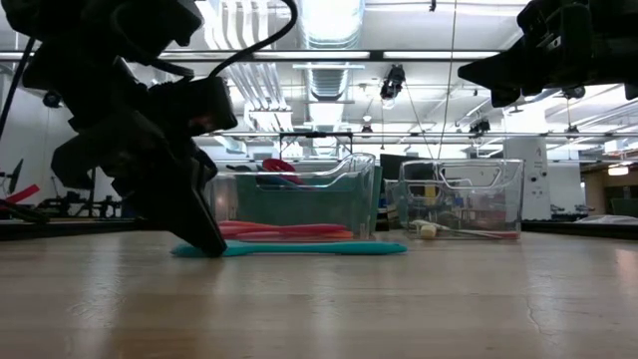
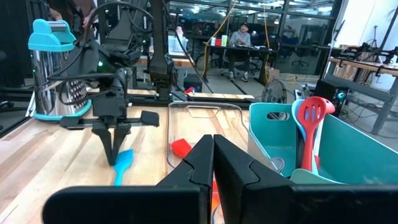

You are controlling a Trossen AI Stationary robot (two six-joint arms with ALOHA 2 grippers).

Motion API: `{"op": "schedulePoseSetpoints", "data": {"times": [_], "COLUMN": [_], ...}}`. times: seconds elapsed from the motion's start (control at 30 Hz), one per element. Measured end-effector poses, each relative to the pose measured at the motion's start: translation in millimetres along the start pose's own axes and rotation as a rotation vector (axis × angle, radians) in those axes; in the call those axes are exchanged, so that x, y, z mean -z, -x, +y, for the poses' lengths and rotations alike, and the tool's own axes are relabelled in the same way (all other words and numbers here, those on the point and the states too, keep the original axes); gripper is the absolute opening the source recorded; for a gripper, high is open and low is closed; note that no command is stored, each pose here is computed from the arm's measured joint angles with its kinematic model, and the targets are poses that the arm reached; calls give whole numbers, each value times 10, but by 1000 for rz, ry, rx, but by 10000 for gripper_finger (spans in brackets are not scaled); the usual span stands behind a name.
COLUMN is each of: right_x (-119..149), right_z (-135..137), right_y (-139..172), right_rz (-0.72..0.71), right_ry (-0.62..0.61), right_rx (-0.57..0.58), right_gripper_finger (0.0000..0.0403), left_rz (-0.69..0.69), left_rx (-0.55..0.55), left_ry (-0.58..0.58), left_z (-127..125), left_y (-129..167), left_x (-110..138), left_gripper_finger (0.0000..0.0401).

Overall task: Pick & Place Kitchen Items
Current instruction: Put the blue spatula into the transparent bin

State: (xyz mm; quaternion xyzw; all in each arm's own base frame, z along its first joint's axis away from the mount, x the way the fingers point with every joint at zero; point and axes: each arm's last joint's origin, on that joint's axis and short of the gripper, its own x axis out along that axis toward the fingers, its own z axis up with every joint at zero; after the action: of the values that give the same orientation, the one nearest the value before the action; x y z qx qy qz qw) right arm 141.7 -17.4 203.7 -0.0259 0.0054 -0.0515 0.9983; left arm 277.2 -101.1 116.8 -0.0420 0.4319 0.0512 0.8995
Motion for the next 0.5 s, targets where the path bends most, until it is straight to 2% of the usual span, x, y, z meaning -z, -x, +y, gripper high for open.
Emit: {"op": "schedulePoseSetpoints", "data": {"times": [0.17,0.37,0.5], "right_x": [0,1,1], "right_z": [0,1,0], "right_y": [0,-1,-1], "right_rz": [0,1,1], "right_ry": [0,0,0], "right_rx": [0,-1,0], "right_gripper_finger": [8,8,8], "left_rz": [-16,-34,-5], "left_rx": [20,48,-8], "left_ry": [-13,-35,2], "left_z": [-39,-83,-25], "left_y": [54,267,348], "left_x": [-53,-138,-111], "left_gripper_finger": [6,14,35]}}
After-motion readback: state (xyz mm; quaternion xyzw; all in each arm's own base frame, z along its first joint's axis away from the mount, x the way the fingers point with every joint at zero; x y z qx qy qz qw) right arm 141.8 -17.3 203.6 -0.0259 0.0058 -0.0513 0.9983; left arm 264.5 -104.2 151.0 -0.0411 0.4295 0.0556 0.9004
